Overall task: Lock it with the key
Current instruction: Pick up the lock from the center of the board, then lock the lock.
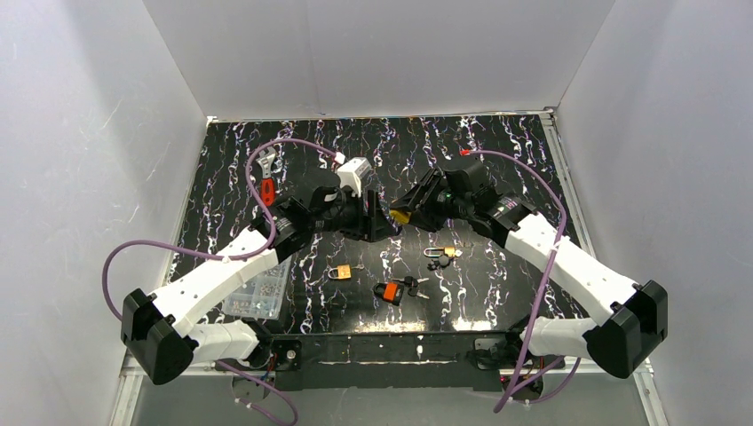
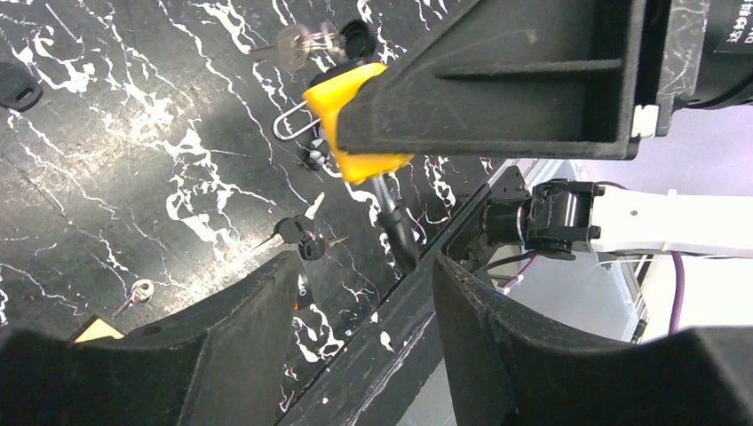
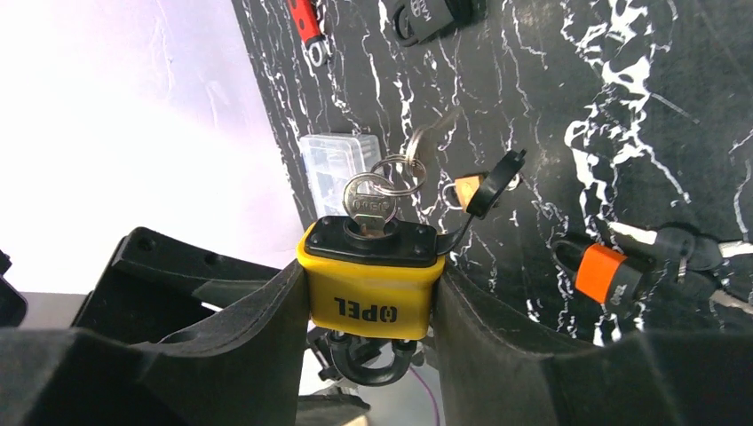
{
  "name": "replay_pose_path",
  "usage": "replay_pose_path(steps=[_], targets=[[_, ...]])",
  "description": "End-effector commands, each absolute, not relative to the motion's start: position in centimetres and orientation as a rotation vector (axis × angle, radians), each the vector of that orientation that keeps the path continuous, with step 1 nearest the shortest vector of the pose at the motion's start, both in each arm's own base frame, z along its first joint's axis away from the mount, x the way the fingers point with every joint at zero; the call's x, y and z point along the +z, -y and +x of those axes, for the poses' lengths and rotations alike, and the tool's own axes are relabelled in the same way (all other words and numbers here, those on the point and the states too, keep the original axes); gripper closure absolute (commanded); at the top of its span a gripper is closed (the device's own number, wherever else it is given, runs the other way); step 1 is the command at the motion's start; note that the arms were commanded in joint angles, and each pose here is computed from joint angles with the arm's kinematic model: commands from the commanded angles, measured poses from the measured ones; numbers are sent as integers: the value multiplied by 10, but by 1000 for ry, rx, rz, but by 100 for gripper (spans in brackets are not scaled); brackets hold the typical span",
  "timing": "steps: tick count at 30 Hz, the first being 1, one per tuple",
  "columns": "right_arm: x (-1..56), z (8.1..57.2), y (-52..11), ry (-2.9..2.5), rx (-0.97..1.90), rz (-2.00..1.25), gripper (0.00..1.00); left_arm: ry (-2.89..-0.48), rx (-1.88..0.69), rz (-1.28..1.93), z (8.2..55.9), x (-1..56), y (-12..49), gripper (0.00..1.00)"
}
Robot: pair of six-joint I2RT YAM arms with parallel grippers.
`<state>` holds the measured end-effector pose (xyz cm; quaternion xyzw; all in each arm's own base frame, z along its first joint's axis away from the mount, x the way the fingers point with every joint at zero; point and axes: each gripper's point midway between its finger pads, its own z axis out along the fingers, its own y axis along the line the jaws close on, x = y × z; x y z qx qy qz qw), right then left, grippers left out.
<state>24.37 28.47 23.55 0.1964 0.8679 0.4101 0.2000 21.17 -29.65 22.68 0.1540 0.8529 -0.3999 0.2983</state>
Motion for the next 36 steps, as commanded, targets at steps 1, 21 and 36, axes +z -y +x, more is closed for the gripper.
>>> replay_pose_path(steps=[1,21,36], targets=[[274,247,-295,-2292,1276,641,99,-2150,-1039,458,217,253,304,46],[294,240,-304,-2227,1293,464,99,-2138,-955,400,225,258,295,100],[316,231,-287,-2088,1239,198,30,-2092,-1005,426,212,300,290,100]])
